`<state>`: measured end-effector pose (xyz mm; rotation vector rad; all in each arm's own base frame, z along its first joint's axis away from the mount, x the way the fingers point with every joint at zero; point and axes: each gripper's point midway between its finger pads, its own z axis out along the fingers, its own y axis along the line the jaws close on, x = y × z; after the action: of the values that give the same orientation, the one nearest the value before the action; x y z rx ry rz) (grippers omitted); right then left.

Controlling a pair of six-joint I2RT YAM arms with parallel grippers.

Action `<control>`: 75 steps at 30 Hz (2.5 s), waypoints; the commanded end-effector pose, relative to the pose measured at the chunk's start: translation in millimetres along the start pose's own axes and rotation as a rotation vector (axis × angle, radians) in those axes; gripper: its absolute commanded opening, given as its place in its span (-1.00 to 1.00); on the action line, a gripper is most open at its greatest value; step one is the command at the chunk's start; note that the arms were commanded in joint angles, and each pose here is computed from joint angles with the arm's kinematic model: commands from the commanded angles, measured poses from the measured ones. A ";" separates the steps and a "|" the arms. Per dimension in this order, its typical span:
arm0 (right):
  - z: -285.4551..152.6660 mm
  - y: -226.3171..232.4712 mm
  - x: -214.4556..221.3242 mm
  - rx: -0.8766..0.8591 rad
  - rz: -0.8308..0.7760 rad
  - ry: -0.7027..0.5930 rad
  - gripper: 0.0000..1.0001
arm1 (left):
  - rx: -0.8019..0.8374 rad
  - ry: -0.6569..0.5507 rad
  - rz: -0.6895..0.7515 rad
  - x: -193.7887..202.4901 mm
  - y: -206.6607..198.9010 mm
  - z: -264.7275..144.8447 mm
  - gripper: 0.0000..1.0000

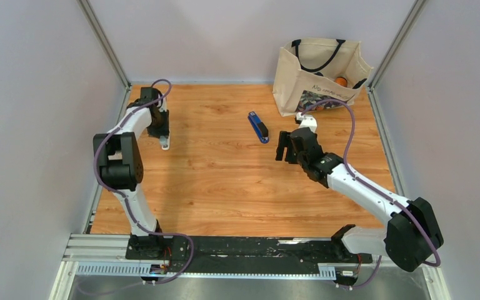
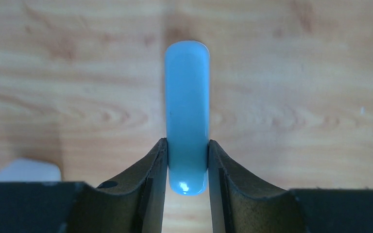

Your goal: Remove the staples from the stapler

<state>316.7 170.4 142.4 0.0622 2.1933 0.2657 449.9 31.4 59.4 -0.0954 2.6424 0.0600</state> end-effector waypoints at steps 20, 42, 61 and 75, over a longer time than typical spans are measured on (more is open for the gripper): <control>3.7 54.5 32.4 -0.061 -0.056 0.045 0.55 | 0.131 0.005 0.086 150.5 -55.9 -93.1 -0.56; 14.8 176.4 54.1 -0.135 -0.151 0.128 0.73 | 0.295 -0.207 0.125 94.7 -69.1 -194.3 0.69; 29.8 339.7 107.0 -0.335 -0.262 0.195 0.69 | 0.402 -0.166 -0.016 97.0 2.3 -222.8 0.71; 58.9 370.6 141.9 -0.348 -0.252 0.206 0.58 | 0.372 -0.171 0.016 115.1 12.6 -215.0 0.71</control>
<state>252.9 546.9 70.8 -0.4886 2.3194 0.4988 247.7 23.9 186.4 -0.0088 2.4900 -0.4314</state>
